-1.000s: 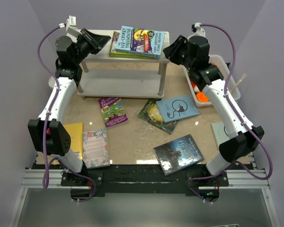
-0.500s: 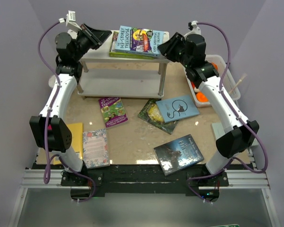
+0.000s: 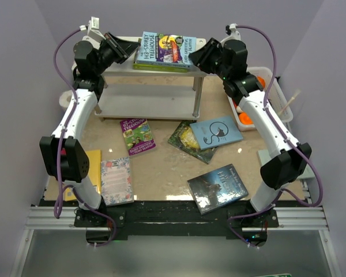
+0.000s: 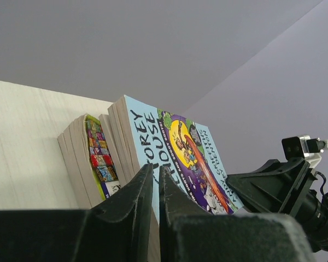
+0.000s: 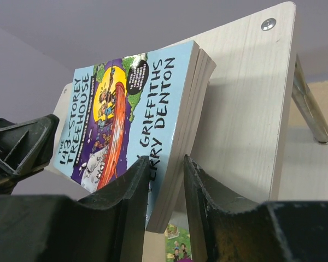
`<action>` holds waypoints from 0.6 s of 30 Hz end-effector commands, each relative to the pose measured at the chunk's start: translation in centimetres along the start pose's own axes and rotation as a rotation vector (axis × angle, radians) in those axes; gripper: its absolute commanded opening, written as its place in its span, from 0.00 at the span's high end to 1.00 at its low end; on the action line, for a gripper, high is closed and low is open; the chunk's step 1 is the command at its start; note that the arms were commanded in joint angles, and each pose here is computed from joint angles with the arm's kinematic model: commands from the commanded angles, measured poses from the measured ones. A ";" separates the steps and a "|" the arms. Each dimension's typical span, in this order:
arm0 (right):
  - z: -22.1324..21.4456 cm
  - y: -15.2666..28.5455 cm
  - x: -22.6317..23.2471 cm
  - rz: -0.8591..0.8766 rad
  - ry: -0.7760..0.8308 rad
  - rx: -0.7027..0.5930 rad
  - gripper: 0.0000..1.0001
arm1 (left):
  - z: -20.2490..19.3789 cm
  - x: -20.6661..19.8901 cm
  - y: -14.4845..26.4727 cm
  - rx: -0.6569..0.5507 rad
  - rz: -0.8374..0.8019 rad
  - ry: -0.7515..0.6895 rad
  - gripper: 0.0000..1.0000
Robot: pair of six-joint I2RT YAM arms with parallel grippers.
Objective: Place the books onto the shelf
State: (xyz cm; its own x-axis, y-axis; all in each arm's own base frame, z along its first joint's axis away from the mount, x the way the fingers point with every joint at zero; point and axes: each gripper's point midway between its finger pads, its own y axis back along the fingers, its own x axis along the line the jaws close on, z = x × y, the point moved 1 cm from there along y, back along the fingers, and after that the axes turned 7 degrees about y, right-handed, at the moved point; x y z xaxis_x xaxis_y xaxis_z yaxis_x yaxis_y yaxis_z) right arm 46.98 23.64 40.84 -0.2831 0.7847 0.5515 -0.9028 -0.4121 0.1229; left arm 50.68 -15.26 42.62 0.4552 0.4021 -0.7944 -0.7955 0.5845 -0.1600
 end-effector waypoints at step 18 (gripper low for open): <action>0.3 -0.5 3.4 0.082 0.008 -0.010 0.69 | 0.2 -1.9 0.6 0.006 -0.046 -0.057 0.86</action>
State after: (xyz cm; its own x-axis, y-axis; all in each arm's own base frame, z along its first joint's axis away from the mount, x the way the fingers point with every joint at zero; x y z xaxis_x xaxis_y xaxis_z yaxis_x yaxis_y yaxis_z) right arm 46.89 25.58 41.01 -0.3130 0.7718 0.5536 -0.8885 -0.4438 0.1164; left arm 50.56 -15.56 42.47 0.4607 0.4066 -0.7889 -0.7900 0.5931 -0.1556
